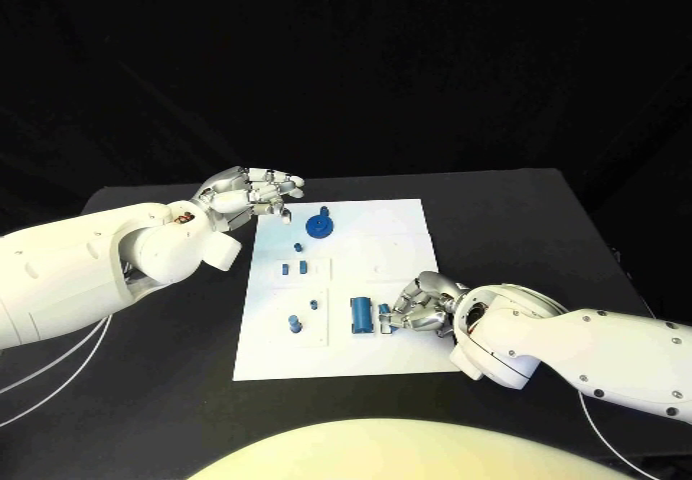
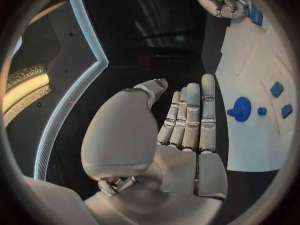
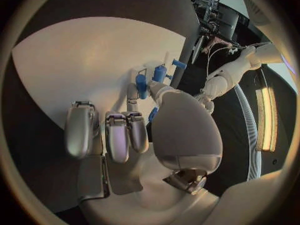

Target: Assemble the parts on the task board

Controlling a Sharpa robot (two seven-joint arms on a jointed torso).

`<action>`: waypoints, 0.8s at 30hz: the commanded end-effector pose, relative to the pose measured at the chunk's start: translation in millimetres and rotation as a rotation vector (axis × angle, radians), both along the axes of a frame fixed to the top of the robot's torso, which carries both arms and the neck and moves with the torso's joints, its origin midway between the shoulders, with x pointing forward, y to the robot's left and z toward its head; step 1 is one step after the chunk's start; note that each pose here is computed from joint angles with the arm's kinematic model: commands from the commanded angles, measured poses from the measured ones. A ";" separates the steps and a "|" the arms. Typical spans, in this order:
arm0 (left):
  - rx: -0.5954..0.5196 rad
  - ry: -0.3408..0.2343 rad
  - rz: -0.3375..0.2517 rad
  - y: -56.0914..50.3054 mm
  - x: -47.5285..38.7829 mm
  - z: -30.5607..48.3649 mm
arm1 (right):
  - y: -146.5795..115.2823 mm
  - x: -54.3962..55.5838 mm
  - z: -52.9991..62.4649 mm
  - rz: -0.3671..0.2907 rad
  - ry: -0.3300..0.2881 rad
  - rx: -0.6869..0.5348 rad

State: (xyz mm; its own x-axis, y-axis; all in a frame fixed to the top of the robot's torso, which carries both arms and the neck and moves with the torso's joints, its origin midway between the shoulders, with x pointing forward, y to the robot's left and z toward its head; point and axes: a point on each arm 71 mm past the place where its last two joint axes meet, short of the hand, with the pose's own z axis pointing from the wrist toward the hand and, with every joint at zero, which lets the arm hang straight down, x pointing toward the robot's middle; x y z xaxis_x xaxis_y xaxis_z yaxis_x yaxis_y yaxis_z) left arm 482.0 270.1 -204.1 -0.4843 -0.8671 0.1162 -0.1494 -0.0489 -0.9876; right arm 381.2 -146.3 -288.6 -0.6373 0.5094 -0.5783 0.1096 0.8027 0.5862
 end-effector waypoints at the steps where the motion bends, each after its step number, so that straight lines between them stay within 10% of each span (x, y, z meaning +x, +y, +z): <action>1: -0.007 0.008 -0.016 -1.6 -0.7 0.1 | 3.1 -4.3 -3.7 0.047 0.028 -0.025; 24: -0.003 0.016 -0.019 -1.6 0.4 -1.1 | 4.5 -7.5 -0.2 0.055 -0.007 -0.014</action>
State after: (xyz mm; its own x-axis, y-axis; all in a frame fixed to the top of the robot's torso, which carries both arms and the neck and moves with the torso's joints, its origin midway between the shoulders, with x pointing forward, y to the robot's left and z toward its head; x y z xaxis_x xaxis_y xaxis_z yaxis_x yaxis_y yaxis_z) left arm 482.8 270.9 -205.9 -0.4831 -0.8679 0.1156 -0.1654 -0.0392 -0.9855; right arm 376.2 -145.0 -289.3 -0.6512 0.4893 -0.5801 0.0955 0.8111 0.5770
